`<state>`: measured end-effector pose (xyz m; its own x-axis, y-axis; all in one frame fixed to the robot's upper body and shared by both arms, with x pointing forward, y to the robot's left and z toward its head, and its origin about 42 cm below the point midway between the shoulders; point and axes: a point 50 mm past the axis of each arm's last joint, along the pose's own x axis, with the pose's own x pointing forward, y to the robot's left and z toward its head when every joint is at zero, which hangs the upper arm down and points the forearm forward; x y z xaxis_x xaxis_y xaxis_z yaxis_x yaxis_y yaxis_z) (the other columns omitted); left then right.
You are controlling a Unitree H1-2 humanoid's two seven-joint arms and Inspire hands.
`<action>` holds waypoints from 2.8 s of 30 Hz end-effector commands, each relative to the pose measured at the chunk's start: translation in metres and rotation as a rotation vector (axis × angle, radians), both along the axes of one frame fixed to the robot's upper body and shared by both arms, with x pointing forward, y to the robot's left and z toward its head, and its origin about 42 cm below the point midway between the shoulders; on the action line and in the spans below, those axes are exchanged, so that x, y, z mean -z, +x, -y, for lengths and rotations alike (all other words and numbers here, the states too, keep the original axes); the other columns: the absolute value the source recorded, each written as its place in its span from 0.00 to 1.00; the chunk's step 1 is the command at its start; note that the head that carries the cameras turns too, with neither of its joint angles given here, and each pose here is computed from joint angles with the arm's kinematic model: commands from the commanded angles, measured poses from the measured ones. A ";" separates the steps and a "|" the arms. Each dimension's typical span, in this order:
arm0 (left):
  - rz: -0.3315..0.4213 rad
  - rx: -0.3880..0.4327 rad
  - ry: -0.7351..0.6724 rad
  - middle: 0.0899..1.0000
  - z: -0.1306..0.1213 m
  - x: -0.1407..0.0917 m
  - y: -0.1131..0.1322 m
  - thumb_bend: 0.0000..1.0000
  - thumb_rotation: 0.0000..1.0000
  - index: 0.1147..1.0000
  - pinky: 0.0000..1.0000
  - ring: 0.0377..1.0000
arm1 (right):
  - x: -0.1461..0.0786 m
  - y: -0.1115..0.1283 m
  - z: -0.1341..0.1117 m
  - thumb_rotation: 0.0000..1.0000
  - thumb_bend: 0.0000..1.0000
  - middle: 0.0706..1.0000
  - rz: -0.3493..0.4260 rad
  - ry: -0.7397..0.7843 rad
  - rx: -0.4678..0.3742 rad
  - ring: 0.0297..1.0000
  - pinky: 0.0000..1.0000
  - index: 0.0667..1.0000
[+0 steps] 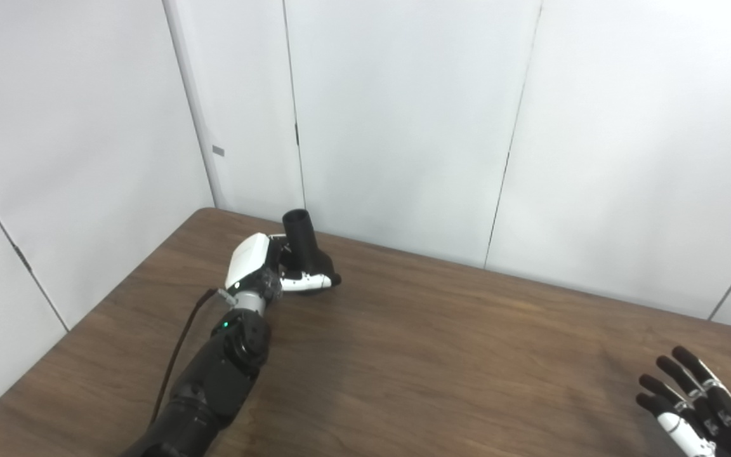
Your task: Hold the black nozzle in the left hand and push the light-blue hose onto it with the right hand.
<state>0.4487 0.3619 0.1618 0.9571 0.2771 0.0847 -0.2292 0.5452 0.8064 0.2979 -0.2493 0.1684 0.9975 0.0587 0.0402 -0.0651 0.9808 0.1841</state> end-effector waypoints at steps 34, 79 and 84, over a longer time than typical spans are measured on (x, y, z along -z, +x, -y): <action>0.076 0.963 0.241 0.43 0.189 0.099 -0.068 0.53 0.00 0.41 0.90 0.66 | 0.014 0.022 -0.015 0.10 0.59 0.79 0.123 0.037 -0.008 0.69 0.59 0.75; -0.230 1.079 0.281 0.48 0.165 0.135 -0.080 0.52 0.00 0.39 0.55 0.63 | -0.208 0.036 0.152 0.17 0.78 0.78 0.260 -0.959 0.274 0.67 0.63 0.78; -0.249 1.074 0.293 0.45 0.160 0.140 -0.081 0.52 0.00 0.41 0.54 0.61 | -0.195 0.048 0.166 0.18 0.85 0.85 0.144 -0.987 0.205 0.79 0.71 0.85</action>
